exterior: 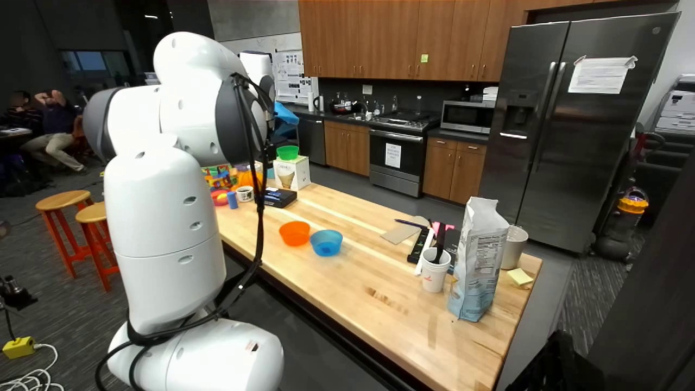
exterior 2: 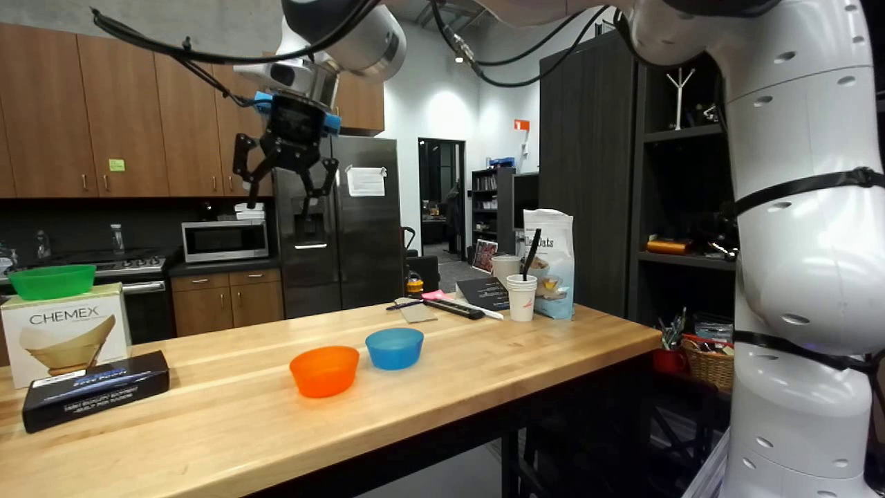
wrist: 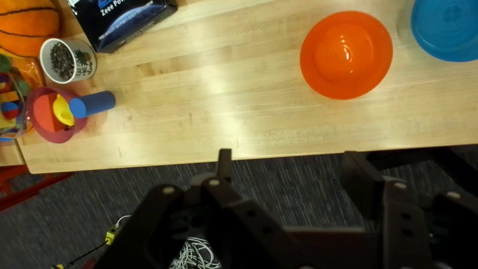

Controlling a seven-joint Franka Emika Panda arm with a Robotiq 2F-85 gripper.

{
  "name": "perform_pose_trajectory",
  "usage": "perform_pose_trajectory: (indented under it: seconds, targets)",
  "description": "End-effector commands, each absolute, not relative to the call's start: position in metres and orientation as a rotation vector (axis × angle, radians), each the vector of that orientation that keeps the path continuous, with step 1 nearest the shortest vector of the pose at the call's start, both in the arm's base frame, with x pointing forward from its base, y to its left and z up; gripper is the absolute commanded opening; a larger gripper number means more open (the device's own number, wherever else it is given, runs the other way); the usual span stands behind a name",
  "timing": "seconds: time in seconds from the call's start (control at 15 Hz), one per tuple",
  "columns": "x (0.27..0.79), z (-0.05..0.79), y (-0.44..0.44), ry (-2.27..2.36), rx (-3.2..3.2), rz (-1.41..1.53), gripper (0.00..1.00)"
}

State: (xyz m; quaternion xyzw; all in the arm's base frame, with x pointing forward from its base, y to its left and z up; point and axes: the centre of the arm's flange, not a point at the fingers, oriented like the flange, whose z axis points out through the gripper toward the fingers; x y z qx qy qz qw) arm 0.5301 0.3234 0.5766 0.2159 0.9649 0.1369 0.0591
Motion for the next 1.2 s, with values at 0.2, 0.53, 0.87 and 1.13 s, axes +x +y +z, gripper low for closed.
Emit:
perform_pose_trajectory:
  seconds: [0.2,0.53,0.87,1.13]
  targets:
    - [0.464,0.586,0.314,2.833,0.788,0.532,0.21]
    - [0.420,0.591,0.312,2.764,0.874,0.616,0.00]
    - [0.377,0.591,0.310,2.672,1.029,0.735,0.00]
    - [0.354,0.585,0.304,2.552,1.203,0.803,0.00]
